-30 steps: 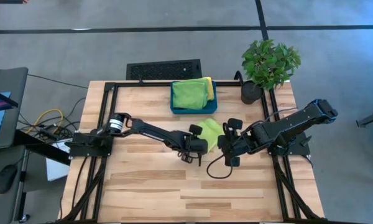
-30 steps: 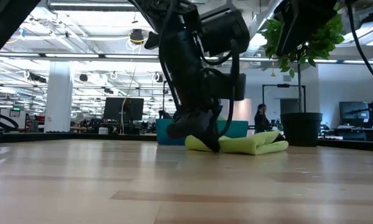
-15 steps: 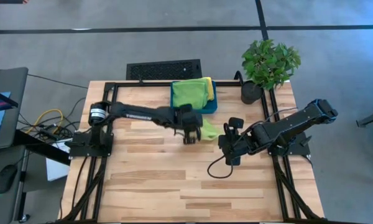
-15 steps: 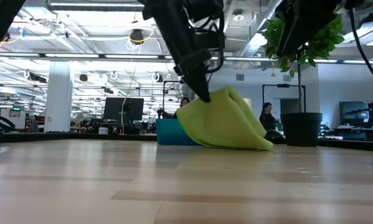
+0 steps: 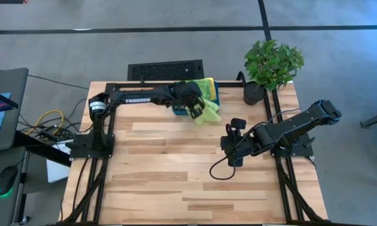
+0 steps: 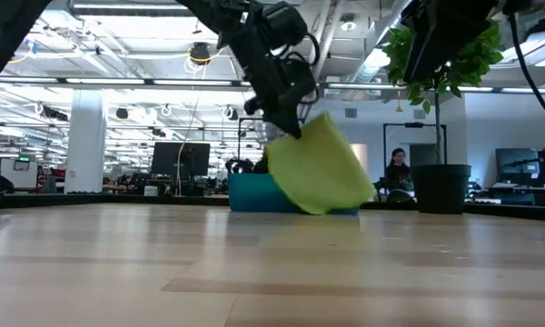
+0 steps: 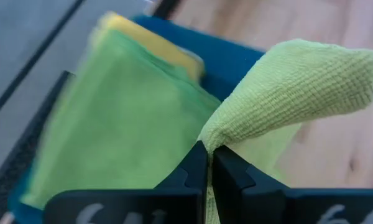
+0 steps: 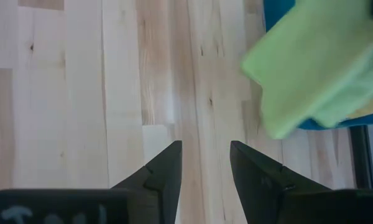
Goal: Fold microfiber towels
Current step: Put the folded light green microfiber cloth into the blue bin
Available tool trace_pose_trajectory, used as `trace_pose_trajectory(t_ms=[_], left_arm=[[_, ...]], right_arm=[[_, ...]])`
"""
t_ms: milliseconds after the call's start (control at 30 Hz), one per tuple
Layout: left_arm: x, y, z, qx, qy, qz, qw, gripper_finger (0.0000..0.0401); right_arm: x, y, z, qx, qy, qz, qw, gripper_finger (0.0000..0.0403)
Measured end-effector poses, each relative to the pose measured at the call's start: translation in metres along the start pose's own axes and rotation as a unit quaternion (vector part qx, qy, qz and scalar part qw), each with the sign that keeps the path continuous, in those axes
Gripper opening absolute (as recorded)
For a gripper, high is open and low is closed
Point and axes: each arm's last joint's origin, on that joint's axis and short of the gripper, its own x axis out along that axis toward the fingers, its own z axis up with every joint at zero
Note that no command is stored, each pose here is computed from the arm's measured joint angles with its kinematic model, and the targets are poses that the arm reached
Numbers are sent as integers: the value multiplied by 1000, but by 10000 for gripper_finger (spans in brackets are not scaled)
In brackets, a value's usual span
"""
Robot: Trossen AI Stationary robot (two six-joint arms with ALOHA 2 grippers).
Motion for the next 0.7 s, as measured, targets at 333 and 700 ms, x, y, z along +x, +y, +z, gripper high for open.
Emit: trace_pose_trajectory(t_ms=[333,700], left_arm=[[-6,56,21,-3,-18,42,999,0],[32,87,5,-26,27,43,998,0]], right_arm=[[0,0,0,0,0,0,1000,159],[0,0,1,2,-3,1,1000,159]])
